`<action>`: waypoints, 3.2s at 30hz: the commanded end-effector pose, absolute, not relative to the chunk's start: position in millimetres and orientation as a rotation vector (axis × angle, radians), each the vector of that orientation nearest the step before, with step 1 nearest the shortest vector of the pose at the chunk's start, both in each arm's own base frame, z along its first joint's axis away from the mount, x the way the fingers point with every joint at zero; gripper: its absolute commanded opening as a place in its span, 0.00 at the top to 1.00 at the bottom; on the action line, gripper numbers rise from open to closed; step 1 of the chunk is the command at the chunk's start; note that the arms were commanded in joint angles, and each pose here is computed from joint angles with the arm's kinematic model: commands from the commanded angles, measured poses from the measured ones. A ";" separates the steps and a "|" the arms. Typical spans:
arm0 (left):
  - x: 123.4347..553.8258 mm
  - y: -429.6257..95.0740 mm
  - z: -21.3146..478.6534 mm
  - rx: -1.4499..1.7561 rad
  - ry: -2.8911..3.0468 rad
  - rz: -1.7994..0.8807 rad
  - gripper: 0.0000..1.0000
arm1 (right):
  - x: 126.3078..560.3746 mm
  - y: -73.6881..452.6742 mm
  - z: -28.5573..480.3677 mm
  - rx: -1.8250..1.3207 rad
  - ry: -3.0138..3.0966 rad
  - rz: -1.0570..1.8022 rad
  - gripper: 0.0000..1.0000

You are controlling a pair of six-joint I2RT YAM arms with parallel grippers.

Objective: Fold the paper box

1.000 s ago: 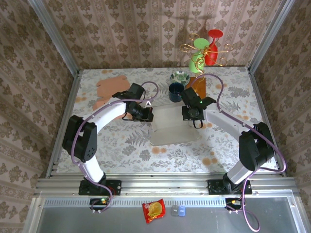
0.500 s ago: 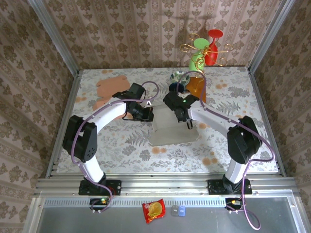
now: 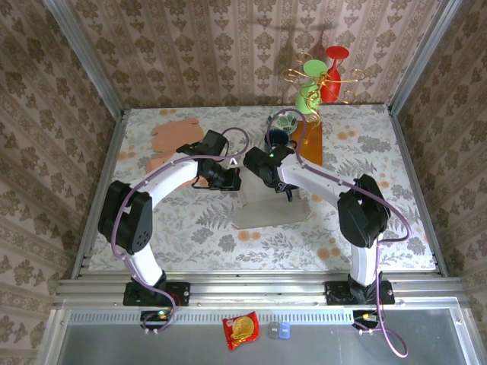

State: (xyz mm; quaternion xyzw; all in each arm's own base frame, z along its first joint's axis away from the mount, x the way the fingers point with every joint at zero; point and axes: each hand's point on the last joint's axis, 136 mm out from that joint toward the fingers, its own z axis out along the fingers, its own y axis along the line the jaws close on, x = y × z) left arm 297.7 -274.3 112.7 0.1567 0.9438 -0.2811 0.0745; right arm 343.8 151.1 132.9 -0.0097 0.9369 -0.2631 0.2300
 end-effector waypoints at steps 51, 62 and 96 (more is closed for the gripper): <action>290.4 -273.3 45.1 0.278 2.815 -0.528 0.85 | 308.2 163.6 91.5 0.009 2.695 -0.530 1.00; 273.6 -267.5 38.5 0.276 2.833 -0.197 1.00 | 304.3 162.2 89.1 0.022 2.683 -0.535 1.00; 283.1 -275.3 82.0 0.282 2.656 -0.084 0.65 | 301.8 167.6 84.1 0.028 2.694 -0.519 1.00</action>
